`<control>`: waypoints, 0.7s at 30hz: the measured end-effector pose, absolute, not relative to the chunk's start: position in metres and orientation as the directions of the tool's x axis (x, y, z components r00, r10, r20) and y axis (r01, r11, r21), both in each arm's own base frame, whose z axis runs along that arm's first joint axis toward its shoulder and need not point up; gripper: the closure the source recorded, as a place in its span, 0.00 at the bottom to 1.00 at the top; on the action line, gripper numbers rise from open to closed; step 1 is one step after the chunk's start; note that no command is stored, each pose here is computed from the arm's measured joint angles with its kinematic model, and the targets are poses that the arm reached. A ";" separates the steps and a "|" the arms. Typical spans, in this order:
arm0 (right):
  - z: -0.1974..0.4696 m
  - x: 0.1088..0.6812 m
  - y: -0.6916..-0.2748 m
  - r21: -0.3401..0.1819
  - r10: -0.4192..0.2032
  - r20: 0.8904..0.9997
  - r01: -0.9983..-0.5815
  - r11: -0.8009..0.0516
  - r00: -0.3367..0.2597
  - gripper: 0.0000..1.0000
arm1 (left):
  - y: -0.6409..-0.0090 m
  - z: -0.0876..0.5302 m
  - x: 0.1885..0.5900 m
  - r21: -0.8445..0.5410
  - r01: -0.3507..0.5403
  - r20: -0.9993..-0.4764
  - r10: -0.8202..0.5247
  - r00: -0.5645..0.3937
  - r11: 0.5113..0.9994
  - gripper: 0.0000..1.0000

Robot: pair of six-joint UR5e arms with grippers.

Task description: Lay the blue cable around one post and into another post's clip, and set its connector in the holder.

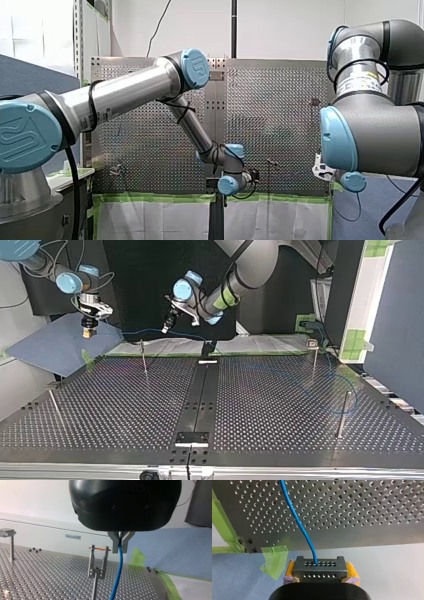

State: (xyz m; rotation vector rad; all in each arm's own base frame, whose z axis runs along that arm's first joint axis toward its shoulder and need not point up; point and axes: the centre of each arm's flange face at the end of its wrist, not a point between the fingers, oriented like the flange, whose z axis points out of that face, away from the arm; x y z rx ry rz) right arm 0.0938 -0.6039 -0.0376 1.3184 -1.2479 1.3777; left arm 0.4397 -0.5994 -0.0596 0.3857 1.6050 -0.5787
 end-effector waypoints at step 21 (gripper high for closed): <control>-0.029 0.095 -0.619 -0.102 -0.048 0.994 -0.981 -0.164 -0.096 1.00 | -0.605 -0.042 0.463 -0.166 0.552 -0.986 -0.132 -0.101 0.817 0.99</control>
